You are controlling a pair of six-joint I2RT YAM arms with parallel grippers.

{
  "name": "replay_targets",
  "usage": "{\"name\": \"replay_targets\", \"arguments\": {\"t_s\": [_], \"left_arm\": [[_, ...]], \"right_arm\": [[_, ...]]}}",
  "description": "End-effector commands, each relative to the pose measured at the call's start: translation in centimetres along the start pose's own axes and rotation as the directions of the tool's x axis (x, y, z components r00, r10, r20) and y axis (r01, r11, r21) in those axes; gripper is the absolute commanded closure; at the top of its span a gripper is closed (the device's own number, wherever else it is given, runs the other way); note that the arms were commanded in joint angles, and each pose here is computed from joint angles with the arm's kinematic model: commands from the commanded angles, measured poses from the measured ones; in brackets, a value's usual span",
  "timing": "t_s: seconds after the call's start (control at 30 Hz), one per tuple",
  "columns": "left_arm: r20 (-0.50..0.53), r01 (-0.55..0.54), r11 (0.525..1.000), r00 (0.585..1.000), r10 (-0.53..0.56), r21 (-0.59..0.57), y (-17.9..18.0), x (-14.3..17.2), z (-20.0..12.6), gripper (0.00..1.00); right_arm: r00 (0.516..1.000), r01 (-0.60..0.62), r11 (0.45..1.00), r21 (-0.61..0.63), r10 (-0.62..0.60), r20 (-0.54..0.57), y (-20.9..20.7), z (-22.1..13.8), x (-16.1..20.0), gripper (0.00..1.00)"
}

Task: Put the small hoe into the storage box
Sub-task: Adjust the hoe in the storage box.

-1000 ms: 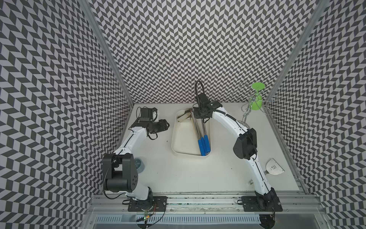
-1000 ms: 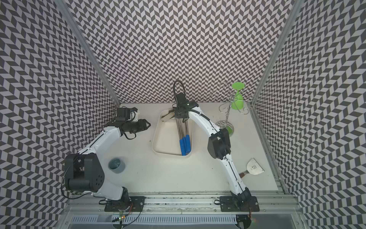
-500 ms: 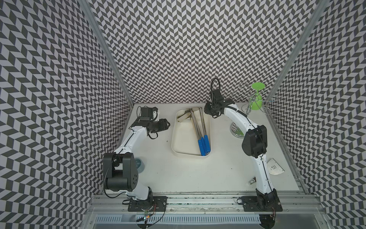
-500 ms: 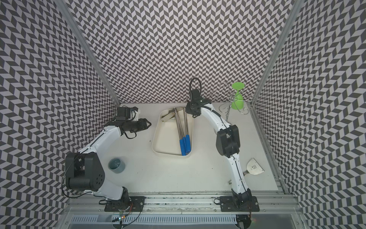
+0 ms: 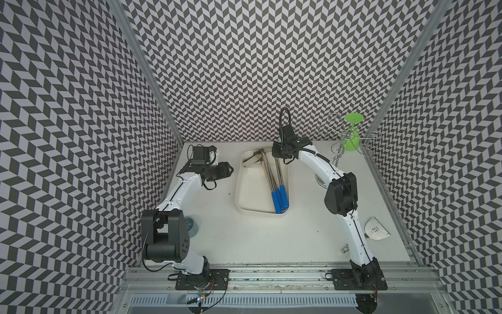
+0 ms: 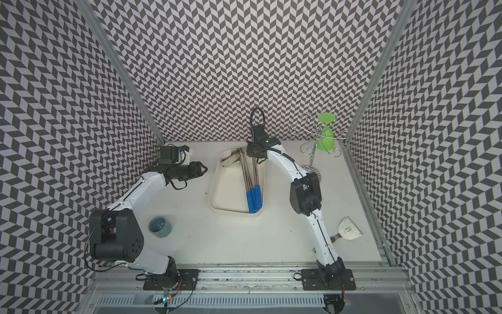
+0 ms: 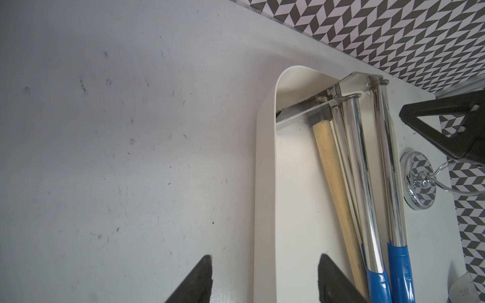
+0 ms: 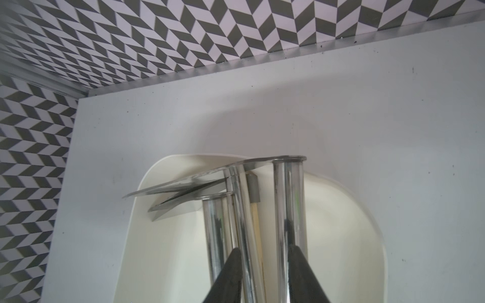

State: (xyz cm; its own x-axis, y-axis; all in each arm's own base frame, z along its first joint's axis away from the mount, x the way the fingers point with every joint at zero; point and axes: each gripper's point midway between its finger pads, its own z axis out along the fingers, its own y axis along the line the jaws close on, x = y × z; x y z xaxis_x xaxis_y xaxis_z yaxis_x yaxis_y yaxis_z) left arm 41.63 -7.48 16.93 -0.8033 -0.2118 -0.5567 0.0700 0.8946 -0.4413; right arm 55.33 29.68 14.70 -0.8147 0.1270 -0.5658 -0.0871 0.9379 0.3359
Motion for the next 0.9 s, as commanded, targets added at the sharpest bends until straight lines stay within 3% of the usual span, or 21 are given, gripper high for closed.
{"name": "replay_targets", "arguments": {"t_s": [0.0,0.57,0.77,0.87], "left_arm": [[0.016,-0.019,1.000,1.000,0.019,0.013,-0.3,-0.8,-0.4,0.35],[0.016,-0.020,1.000,1.000,0.020,0.018,-0.4,-0.6,-0.4,0.35],[0.019,-0.021,1.000,1.000,0.021,0.019,-0.4,-0.6,-0.5,0.36],[0.020,-0.021,1.000,1.000,0.021,0.019,-0.4,-0.7,-0.5,0.35]], "right_arm": [[0.999,0.020,0.999,0.040,-0.022,0.046,-0.7,0.1,-1.1,0.67],[0.996,0.053,0.998,0.041,-0.050,-0.075,-1.1,4.3,3.4,0.66],[0.996,0.082,0.996,0.029,-0.082,-0.028,-0.2,3.0,1.8,0.90],[0.994,0.109,0.992,0.067,-0.110,0.010,0.0,1.5,0.7,0.95]]}}
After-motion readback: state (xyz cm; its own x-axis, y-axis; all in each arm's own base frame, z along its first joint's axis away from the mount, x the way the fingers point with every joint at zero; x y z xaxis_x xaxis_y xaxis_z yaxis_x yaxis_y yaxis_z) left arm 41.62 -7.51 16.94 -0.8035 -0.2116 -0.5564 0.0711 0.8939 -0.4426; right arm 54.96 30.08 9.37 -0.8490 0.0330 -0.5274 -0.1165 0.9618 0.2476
